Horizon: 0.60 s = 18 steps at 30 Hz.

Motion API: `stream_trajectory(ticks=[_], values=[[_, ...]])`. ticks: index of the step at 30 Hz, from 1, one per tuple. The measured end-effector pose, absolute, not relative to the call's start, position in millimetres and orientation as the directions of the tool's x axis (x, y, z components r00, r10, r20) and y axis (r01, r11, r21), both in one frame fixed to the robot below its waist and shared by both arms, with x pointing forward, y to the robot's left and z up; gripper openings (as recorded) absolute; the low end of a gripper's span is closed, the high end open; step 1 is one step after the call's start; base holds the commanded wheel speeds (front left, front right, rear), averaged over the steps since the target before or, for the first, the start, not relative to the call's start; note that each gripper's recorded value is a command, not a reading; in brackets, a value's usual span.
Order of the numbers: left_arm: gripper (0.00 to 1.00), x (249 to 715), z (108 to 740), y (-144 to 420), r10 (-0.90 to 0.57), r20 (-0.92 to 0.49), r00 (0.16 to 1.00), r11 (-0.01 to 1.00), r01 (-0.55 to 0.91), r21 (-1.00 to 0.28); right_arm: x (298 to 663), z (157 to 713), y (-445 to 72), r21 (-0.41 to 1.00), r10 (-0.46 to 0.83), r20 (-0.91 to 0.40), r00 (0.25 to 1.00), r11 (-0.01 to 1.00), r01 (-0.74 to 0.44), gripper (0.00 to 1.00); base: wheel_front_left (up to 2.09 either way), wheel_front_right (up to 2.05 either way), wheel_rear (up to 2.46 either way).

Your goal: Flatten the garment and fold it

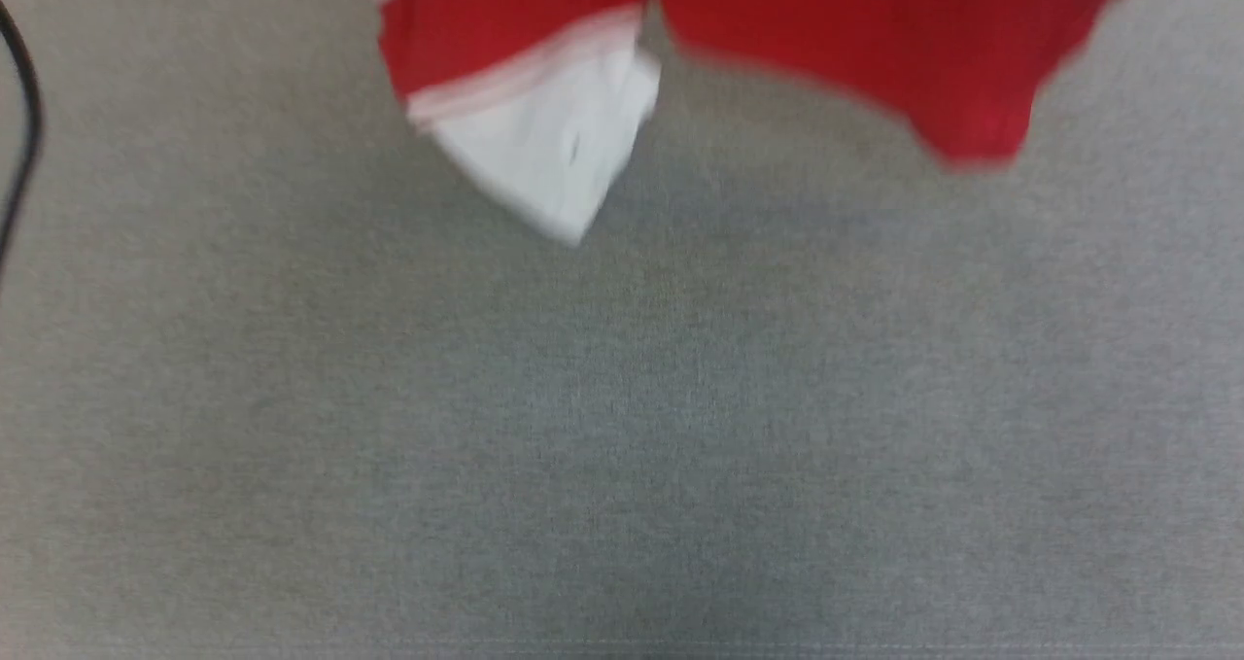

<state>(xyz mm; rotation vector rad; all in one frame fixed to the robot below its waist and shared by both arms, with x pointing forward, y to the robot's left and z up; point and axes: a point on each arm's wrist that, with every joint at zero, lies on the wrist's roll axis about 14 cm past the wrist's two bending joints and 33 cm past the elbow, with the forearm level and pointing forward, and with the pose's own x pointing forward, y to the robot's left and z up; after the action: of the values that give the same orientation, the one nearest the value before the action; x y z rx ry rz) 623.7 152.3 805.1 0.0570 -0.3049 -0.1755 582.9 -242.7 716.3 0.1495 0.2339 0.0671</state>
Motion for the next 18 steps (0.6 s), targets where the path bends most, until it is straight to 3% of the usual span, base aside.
stream_trajectory(ticks=[12,18], values=[[0.0,700.5,790.8,163.2,-0.115,0.413,0.904,0.99,0.067,0.128,680.6,699.6,-232.9,0.149,0.029,-0.104,0.994,0.989,-0.014,0.0,0.0,0.0,0.0],[0.0,734.9,726.0,168.8,-0.094,0.336,0.937,0.993,0.063,0.104,712.5,641.1,-223.3,0.16,0.046,-0.177,0.983,0.987,-0.018,0.0,0.0,0.0,0.0]])
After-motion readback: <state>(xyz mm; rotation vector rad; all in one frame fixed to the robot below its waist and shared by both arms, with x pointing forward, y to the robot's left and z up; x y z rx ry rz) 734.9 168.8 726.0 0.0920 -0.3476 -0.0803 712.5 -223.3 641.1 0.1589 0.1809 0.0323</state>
